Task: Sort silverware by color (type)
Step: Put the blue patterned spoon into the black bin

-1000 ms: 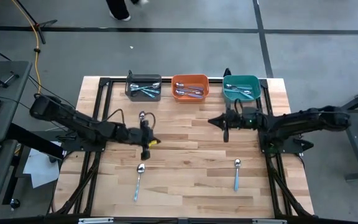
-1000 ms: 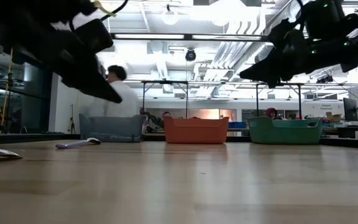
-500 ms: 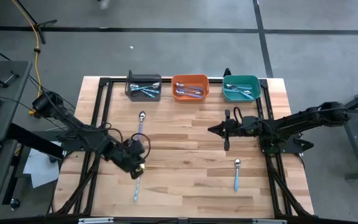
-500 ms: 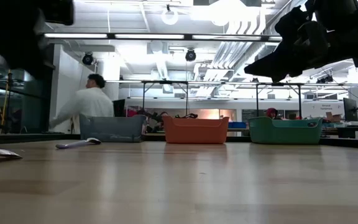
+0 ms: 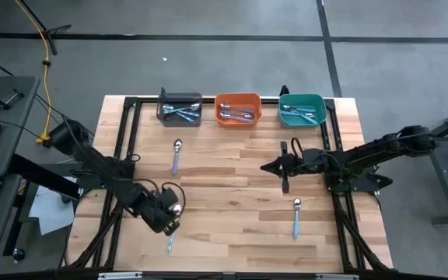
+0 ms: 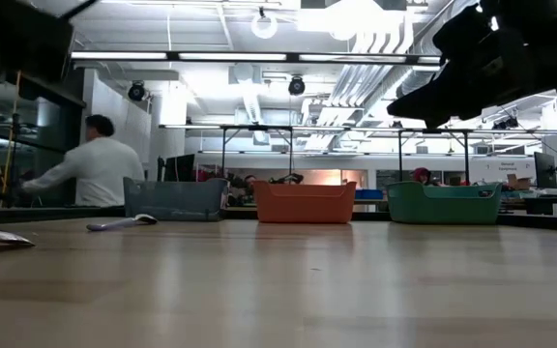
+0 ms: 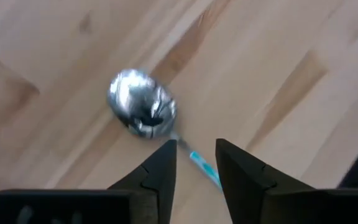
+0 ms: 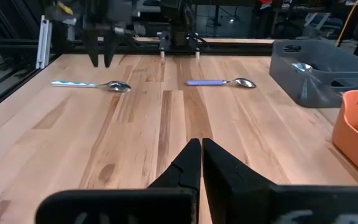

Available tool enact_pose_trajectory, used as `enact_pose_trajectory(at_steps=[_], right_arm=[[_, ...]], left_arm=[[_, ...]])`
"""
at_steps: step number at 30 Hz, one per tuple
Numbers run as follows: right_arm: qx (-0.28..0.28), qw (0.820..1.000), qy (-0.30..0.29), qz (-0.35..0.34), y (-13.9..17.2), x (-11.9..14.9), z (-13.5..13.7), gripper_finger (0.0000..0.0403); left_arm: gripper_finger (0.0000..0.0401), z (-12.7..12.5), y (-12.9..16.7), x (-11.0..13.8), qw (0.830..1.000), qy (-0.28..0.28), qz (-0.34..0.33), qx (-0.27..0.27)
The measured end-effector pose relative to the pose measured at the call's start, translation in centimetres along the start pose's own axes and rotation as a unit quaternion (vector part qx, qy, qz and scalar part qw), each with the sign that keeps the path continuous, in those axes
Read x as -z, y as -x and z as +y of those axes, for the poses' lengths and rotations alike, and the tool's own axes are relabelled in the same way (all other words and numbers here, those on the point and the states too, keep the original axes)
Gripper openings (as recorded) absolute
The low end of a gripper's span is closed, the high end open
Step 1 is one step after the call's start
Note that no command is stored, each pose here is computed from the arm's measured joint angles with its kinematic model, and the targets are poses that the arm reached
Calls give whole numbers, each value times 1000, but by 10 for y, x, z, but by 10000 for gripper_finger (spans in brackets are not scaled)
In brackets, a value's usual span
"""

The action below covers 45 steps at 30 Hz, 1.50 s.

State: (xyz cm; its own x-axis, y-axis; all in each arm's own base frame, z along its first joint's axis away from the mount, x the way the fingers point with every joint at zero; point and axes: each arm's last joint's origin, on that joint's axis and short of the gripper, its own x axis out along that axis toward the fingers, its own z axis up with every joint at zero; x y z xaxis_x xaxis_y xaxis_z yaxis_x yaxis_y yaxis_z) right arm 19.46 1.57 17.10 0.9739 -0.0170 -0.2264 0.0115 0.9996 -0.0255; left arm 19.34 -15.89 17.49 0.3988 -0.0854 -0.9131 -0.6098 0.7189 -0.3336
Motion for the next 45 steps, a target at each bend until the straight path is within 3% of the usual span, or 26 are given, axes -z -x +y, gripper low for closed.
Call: enact_pose_trajectory(at_steps=[7,14,20,27,38,45], right_arm=[[-2,1000,-1,2,0,0,1,0],[-3,1000,-13,2,0,0,1,0],[-3,1000,-22,3,0,1,1,0],[-3,1000,-23,10,0,2,1,0],[-3,1000,-23,10,0,2,1,0],[-2,1000,-25,10,0,2,1,0]], left_arm=[[126,-7,-24,14,997,41,57,-11],[127,-10,-38,17,996,76,30,-40],[127,-9,-44,15,996,74,-10,-52],[106,-2,-44,13,995,21,-40,-88],[13,4,-43,10,989,-80,-25,-121],[8,7,-36,-5,987,-106,-17,-120]])
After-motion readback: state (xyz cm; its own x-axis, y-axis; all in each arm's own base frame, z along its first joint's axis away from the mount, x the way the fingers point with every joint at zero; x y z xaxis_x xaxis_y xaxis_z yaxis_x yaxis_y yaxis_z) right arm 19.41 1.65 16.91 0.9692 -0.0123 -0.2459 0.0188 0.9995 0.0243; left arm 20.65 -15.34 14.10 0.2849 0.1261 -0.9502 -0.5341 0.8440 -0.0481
